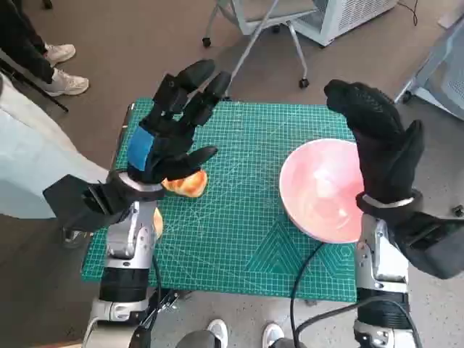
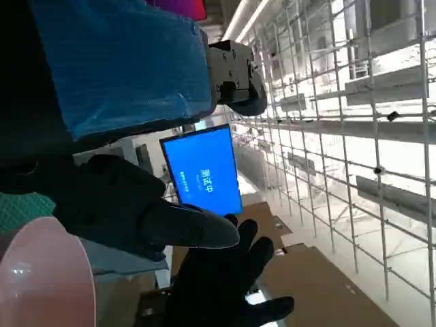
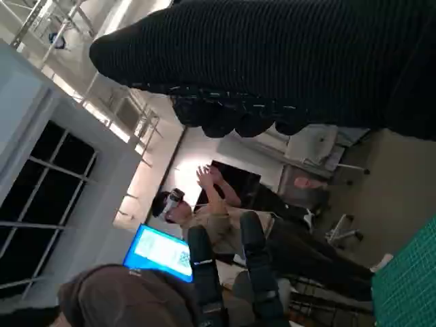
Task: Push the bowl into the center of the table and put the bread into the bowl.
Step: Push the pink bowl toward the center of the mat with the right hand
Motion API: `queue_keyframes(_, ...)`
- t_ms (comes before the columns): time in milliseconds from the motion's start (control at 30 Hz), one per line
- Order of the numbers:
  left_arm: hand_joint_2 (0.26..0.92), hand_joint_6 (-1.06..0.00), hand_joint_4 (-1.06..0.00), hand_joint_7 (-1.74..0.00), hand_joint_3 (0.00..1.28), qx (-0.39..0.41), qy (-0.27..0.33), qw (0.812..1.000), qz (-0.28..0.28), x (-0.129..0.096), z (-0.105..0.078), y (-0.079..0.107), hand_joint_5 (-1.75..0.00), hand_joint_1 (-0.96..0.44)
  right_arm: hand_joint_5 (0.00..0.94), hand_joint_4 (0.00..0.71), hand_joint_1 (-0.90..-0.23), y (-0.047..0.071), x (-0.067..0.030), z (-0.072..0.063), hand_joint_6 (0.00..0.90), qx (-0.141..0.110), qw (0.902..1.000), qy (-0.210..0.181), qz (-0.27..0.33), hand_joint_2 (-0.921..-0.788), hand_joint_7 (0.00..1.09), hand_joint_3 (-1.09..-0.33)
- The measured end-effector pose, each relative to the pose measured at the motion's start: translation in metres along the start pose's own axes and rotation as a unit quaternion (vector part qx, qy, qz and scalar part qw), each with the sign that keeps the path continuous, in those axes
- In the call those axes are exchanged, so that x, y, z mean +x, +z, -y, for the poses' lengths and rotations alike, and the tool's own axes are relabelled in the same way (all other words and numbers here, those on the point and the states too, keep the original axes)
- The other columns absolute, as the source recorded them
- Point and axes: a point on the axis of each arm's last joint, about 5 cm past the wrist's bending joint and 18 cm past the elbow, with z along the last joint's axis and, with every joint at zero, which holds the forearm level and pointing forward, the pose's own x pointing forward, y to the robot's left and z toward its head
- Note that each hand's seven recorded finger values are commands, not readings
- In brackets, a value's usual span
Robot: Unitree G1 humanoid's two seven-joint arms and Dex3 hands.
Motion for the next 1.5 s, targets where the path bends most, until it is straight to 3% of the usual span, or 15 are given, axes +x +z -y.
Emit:
queue_keyframes(1100,0.921,0.0,-0.19,-0.62,0.24,-0.01,-0.009,1.0,0.005,0.0,0.001,-0.001,0.0,-0.5,0.001,0.252,-0.627,-0.001,-0.007,0.001,0.124,-0.007,0.9999,-0.006,0.009,-0.921,0.54,-0.679)
queue_keyframes(1267,0.921,0.0,-0.2,-0.61,0.24,-0.01,-0.012,1.0,0.005,-0.001,0.001,-0.001,-0.01,-0.5,0.002,0.257,-0.633,-0.002,-0.0094,0.005,0.161,-0.01,0.9999,-0.01,0.005,-0.921,0.49,-0.664)
queue_keyframes(1367,0.921,0.0,-0.2,-0.61,0.24,-0.011,-0.011,1.0,0.005,-0.001,0.001,-0.001,-0.01,-0.49,0.001,0.259,-0.634,-0.002,-0.0136,0.013,0.169,-0.021,0.9996,-0.017,0.001,-0.921,0.44,-0.662)
queue_keyframes(1500,0.921,0.0,-0.2,-0.61,0.24,-0.012,-0.008,1.0,0.004,-0.003,0.002,-0.002,-0.01,-0.49,0.0,0.241,-0.632,-0.004,-0.0268,0.033,0.156,-0.074,0.9954,-0.059,-0.015,-0.921,0.41,-0.683)
